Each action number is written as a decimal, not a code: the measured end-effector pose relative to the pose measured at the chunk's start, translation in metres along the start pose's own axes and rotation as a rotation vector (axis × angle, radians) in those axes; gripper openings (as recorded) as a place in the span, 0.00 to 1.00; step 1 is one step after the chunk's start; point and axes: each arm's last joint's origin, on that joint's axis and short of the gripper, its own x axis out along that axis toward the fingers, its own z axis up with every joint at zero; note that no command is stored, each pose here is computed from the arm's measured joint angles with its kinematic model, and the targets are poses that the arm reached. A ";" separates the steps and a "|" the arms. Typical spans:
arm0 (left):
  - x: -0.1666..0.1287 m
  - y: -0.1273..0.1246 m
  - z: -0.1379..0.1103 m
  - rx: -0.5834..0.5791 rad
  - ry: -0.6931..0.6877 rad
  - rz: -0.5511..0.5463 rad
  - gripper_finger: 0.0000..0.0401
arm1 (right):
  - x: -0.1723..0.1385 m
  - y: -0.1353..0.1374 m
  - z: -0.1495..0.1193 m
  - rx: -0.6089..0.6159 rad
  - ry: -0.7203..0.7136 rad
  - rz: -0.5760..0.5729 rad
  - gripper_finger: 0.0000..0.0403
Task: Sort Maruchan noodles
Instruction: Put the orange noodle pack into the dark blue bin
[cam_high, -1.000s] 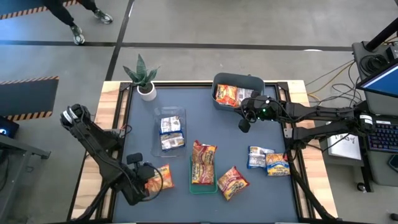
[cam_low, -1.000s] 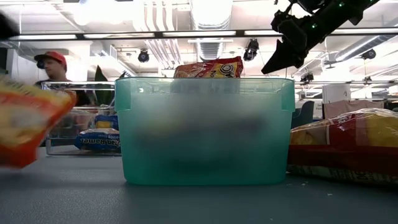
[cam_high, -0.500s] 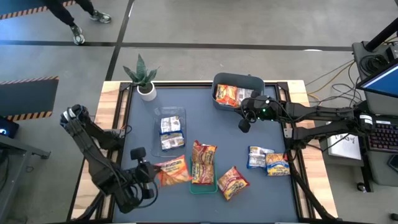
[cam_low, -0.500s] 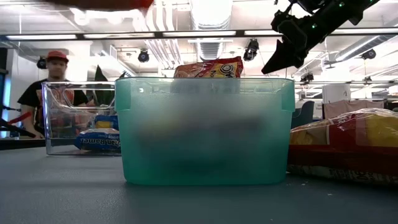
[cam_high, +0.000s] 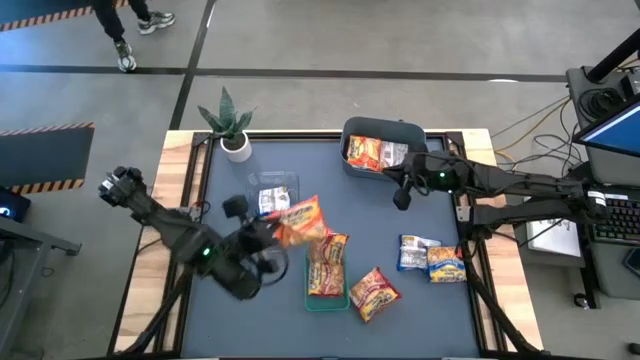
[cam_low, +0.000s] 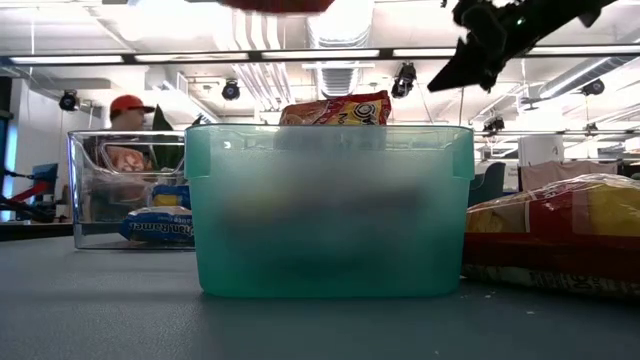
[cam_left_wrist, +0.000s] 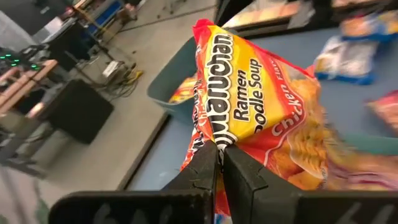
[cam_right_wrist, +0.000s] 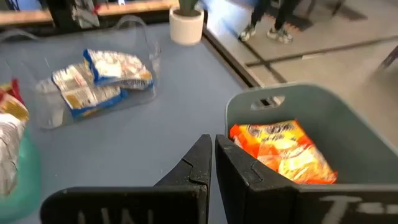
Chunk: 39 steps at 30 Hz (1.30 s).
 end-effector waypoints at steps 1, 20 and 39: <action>0.007 0.004 0.004 0.013 0.011 0.014 0.00 | -0.004 -0.001 0.001 -0.003 -0.015 0.003 0.03; 0.157 0.103 0.050 -0.162 -0.149 0.038 0.00 | -0.059 0.003 -0.009 -0.089 -0.235 0.453 0.03; 0.248 0.099 0.014 -0.426 -0.341 0.132 0.00 | -0.067 0.002 -0.011 -0.074 -0.270 0.455 0.03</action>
